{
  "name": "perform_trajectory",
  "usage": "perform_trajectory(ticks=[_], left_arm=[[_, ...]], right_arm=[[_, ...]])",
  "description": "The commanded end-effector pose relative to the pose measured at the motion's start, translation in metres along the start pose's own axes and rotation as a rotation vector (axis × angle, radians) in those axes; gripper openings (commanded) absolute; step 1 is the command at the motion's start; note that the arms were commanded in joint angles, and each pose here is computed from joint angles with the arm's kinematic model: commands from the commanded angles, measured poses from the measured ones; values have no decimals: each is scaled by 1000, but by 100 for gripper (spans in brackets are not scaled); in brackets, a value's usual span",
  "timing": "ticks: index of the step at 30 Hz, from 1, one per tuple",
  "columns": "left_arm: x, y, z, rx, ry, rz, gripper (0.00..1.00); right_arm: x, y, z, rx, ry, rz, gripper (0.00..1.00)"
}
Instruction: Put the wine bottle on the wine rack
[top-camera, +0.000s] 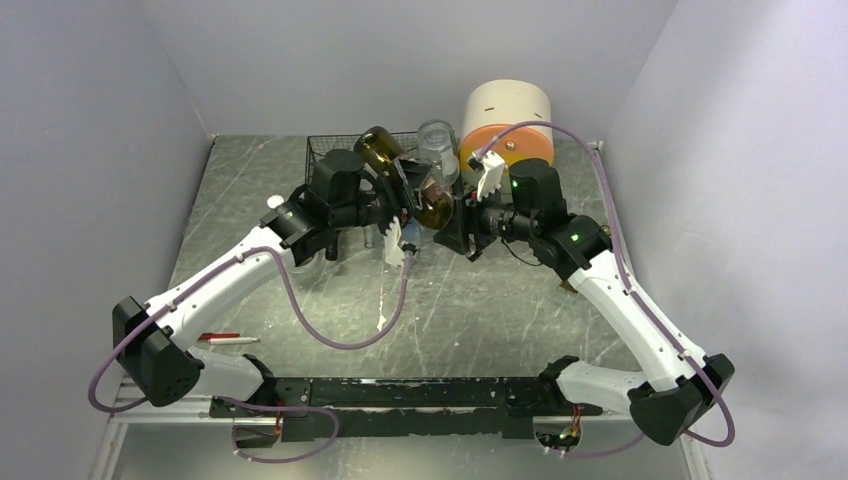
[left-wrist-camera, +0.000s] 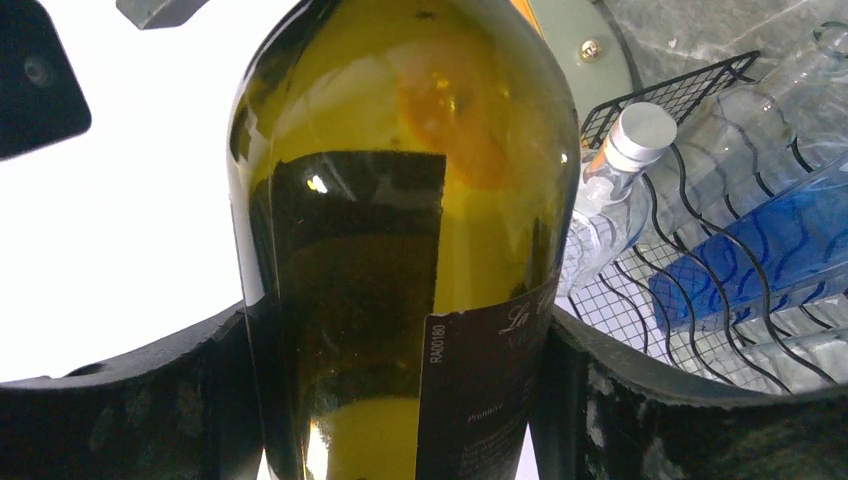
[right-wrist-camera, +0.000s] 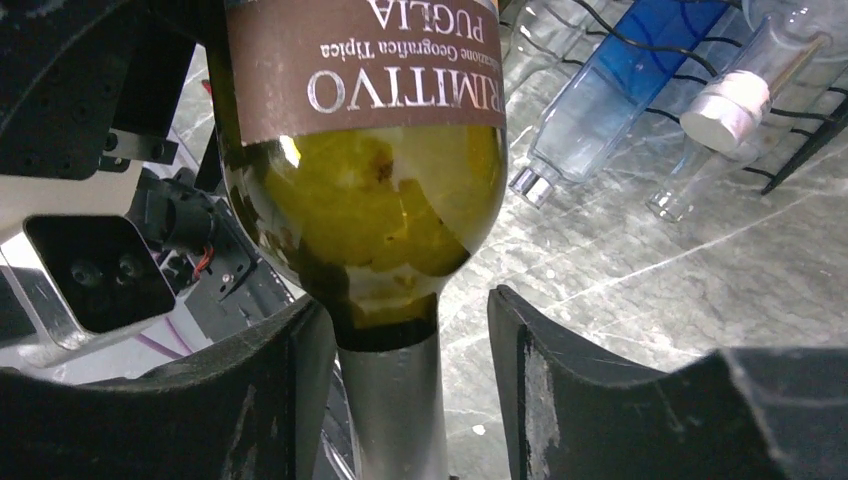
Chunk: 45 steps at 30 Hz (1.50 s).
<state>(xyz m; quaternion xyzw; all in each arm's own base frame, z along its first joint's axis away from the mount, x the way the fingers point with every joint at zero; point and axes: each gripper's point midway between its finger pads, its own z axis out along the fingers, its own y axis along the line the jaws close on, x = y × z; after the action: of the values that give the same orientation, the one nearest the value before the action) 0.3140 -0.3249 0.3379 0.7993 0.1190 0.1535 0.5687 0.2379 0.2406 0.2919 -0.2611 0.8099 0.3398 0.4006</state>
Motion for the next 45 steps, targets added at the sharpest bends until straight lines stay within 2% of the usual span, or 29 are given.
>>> perform_trajectory(ticks=[1, 13, 15, 19, 21, 25, 26, 27, 36, 39, 41, 45], left_arm=[[3, 50, -7, -115, 43, 126, 7], [-2, 54, -5, -131, 25, 79, 7], [-3, 54, -6, -136, 25, 71, 7], [-6, 53, -7, -142, 10, 50, 9], [-7, 52, -7, -153, 8, 37, 19], [-11, 51, -11, -199, 1, 7, 62], [-11, 50, -12, -204, 3, -4, 77], [-10, 47, -11, -200, 6, -22, 98], [-22, 22, -14, -190, -40, -180, 99], [-25, 23, -19, -214, -46, -290, 99], [-23, 30, -26, -271, -26, -420, 99], [-11, 50, -59, -509, 14, -783, 99]], right_arm=[[1, 1, 6, -17, -18, 11, 57], [14, -5, 15, -8, -16, 50, 41], [14, -5, 16, -11, -17, 52, 32], [12, -5, 15, -6, -34, 54, 1], [8, -5, 13, 1, -50, 51, 0], [-5, -5, 5, 28, -107, 43, 0], [-9, -5, 2, 37, -125, 44, 0], [-13, -5, -2, 43, -144, 41, 0], [-42, -6, -27, 112, -278, 64, 0], [-47, -12, -31, 155, -312, 79, 0], [-50, -17, -32, 180, -329, 90, 0], [-51, -24, -26, 203, -345, 106, 0]])
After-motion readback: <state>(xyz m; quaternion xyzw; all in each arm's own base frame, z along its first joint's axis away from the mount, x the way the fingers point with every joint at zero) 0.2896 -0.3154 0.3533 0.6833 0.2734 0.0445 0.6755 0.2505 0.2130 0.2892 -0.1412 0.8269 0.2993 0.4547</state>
